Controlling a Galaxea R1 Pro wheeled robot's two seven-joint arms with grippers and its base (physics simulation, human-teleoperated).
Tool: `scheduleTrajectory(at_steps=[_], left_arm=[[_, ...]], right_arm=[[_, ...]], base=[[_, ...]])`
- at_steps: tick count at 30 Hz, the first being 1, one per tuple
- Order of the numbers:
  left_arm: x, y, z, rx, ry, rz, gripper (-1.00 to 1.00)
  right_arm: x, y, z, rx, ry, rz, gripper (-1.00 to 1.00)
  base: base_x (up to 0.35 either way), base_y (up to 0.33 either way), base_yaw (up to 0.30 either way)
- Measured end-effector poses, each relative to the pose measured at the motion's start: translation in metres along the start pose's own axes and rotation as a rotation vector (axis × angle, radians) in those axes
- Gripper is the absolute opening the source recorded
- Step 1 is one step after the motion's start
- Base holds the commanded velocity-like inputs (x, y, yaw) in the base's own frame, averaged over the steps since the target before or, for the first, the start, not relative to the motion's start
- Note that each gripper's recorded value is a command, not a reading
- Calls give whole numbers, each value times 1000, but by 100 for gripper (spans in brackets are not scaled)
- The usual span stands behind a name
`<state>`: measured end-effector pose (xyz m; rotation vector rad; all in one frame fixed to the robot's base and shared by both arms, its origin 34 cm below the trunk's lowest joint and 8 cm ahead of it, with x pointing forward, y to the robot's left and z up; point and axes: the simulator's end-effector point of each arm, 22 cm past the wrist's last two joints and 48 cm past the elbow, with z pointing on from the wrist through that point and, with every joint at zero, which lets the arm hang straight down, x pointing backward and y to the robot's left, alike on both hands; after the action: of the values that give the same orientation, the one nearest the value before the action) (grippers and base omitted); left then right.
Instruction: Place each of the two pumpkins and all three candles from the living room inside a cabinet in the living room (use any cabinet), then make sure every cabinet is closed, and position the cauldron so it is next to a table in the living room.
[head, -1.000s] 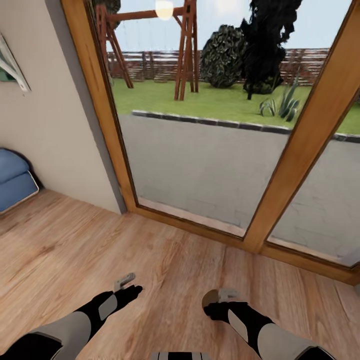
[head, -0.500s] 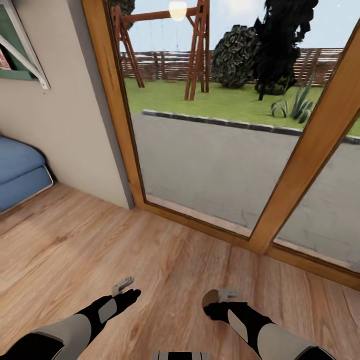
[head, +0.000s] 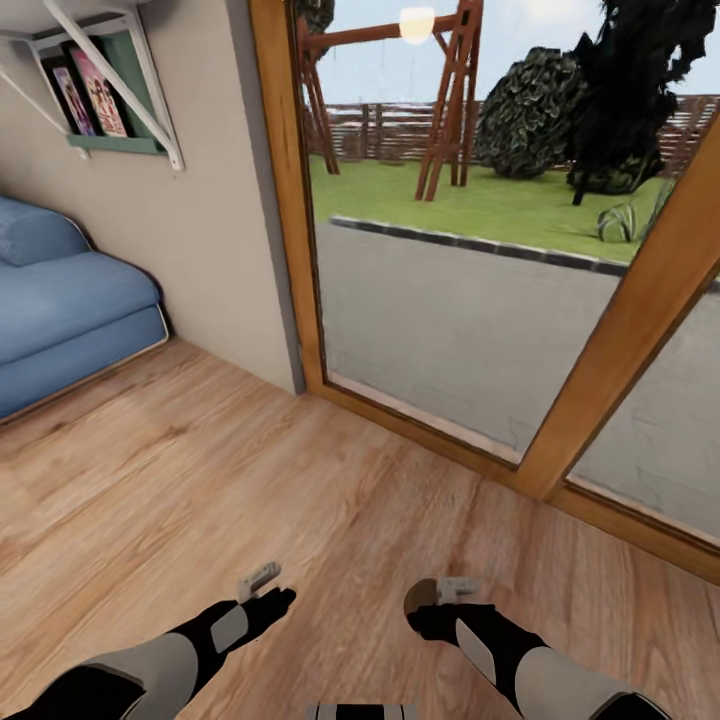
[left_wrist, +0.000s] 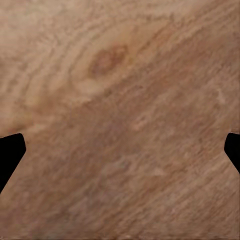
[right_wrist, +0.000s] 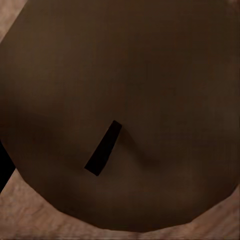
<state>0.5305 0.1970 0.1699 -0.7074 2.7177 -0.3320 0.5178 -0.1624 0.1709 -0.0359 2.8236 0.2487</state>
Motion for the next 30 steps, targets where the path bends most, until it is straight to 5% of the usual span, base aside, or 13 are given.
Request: scheduleTrajectory(at_steps=[12,30], left_arm=[[1,-10,-3,14,-4,3,100],[-18,-42,-27,64,-55,17,100]], right_arm=[[-6,1,-4,-1,-13,-4,-100],[-38,6,-30,-2,-86,-17,-100]], base=[[-265,-54,203],[-16,-1,180]])
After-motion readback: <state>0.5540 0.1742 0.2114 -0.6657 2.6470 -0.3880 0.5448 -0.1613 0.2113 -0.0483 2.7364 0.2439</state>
